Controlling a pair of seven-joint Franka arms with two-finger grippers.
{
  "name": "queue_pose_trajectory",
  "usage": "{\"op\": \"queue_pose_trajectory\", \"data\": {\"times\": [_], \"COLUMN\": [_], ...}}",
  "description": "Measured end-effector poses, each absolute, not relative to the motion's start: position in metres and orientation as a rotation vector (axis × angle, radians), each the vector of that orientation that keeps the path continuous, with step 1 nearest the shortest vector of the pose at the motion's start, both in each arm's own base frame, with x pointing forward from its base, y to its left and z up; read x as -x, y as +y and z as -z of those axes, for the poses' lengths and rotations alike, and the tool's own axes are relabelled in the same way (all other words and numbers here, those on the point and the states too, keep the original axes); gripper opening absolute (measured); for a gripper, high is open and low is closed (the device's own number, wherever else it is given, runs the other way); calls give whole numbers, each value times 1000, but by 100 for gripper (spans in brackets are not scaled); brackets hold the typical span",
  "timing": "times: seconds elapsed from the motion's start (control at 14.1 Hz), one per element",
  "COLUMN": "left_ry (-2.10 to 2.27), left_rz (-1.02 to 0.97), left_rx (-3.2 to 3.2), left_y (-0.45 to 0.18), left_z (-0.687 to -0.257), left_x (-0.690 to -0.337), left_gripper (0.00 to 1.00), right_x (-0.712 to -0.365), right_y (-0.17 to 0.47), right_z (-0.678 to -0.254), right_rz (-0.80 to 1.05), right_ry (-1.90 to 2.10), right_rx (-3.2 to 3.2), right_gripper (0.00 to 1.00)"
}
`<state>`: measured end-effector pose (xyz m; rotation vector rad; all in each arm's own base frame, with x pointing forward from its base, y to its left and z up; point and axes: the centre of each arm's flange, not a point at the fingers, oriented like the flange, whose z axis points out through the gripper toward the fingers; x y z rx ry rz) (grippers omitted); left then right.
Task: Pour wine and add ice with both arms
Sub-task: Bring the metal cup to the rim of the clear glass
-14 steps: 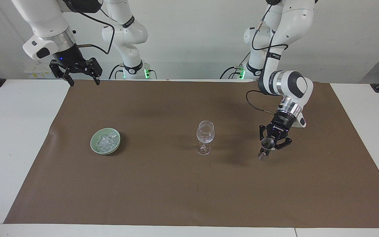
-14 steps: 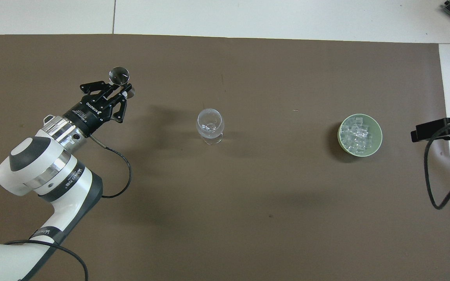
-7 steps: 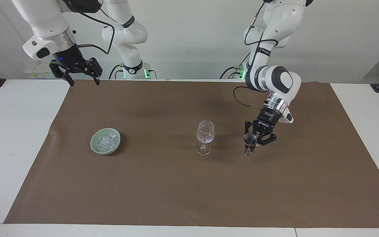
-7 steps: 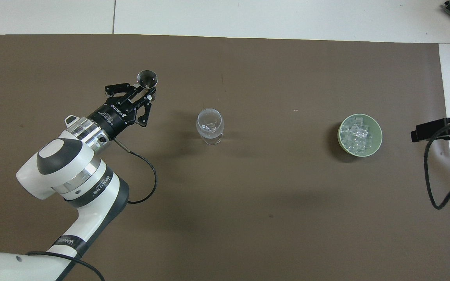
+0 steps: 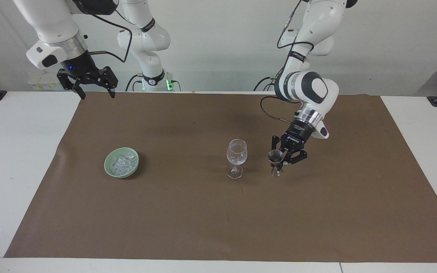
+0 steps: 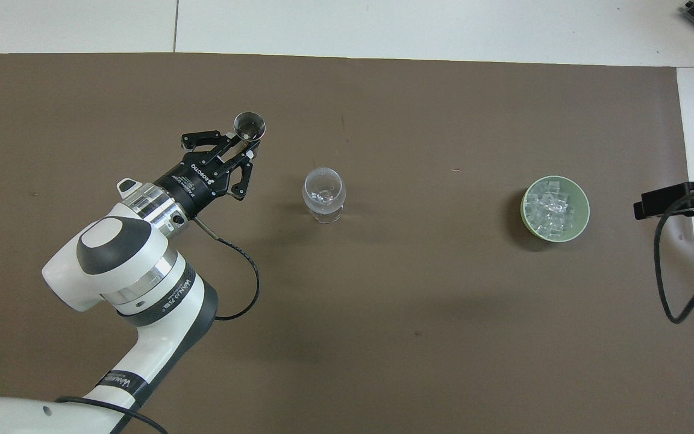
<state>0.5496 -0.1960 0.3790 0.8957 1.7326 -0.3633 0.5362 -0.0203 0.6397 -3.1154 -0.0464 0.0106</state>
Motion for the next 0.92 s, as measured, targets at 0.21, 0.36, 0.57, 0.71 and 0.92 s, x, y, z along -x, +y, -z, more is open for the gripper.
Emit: {"op": "queue_pose_trajectory", "data": {"times": [0.21, 0.36, 0.57, 0.71, 0.92], "left_ry": [1719, 1705, 1672, 1646, 1622], "left_rz": [355, 344, 318, 294, 271], "left_rx": [-928, -958, -1006, -1043, -1078], "left_y": [-205, -212, -219, -222, -225], "left_z": [-380, -381, -384, -385, -385], "left_x": [-545, -542, -539, -538, -537], "left_gripper": [22, 22, 22, 22, 22], "right_x": [-536, -536, -536, -536, -536], "right_y": [-20, -20, -20, -20, -20], "right_z": [-640, -640, -640, -640, -640], "right_rz": [-11, -11, -11, -11, -11], "right_ry": [-46, -46, -46, -46, -46], "right_rx": [3115, 3115, 3115, 3115, 3115], "right_gripper": [100, 100, 100, 100, 100]}}
